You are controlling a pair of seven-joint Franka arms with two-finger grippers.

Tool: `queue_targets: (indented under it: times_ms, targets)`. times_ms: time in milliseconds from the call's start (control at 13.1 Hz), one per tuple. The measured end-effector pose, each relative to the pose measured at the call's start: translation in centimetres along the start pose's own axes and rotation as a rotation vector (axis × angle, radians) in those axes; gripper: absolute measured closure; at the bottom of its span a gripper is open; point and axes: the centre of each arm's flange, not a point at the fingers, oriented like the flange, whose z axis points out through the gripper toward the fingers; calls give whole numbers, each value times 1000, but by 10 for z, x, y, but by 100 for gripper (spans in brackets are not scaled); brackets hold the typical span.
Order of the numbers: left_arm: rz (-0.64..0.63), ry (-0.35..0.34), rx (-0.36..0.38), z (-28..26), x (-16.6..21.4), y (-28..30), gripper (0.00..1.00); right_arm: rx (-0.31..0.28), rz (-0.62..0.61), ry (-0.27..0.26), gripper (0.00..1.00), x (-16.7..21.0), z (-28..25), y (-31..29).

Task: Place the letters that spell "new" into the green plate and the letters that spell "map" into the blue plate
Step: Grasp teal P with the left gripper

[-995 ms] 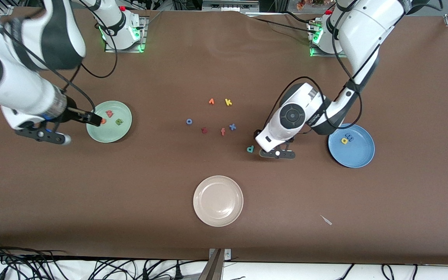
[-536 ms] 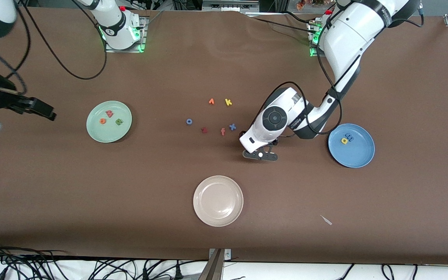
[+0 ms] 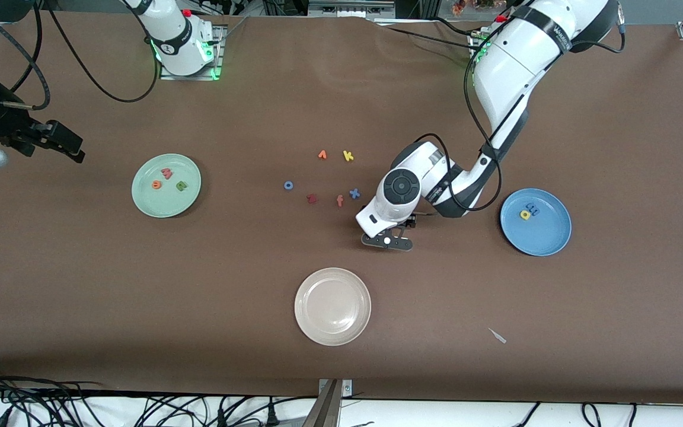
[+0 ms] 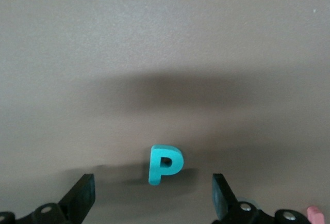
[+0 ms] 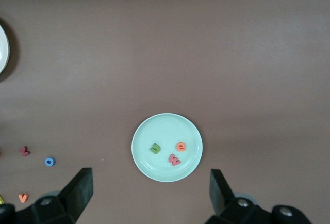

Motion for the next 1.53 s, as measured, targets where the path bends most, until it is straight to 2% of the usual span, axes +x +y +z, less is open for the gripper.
queue_targets:
  times_ms: [230,459,536,612,689,765,842,918,1454,1530]
  targets:
    - [2,11,-7,5,2,2,2,-4,9,-19,0,0,4,6]
    - [4,8,-5,9,1,4,12,-5,18,-31,0,0,5,12]
    - [4,8,-5,10,1,4,23,-5,26,-34,0,0,5,19]
    - [7,12,-2,9,2,4,29,-3,18,-36,0,0,5,22]
    - [11,16,1,8,2,4,29,-3,8,-36,0,0,5,18]
    - [14,21,3,7,3,4,35,-3,-4,-37,0,-2,4,12]
    - [14,22,3,7,3,5,36,-3,-12,-37,0,-3,4,7]
    - [16,24,4,6,3,5,43,-3,-16,-38,0,-3,4,5]
    - [14,28,7,4,5,4,61,0,-11,-42,0,-3,4,7]
    - [14,28,7,4,5,4,61,2,-10,-43,0,-3,5,7]
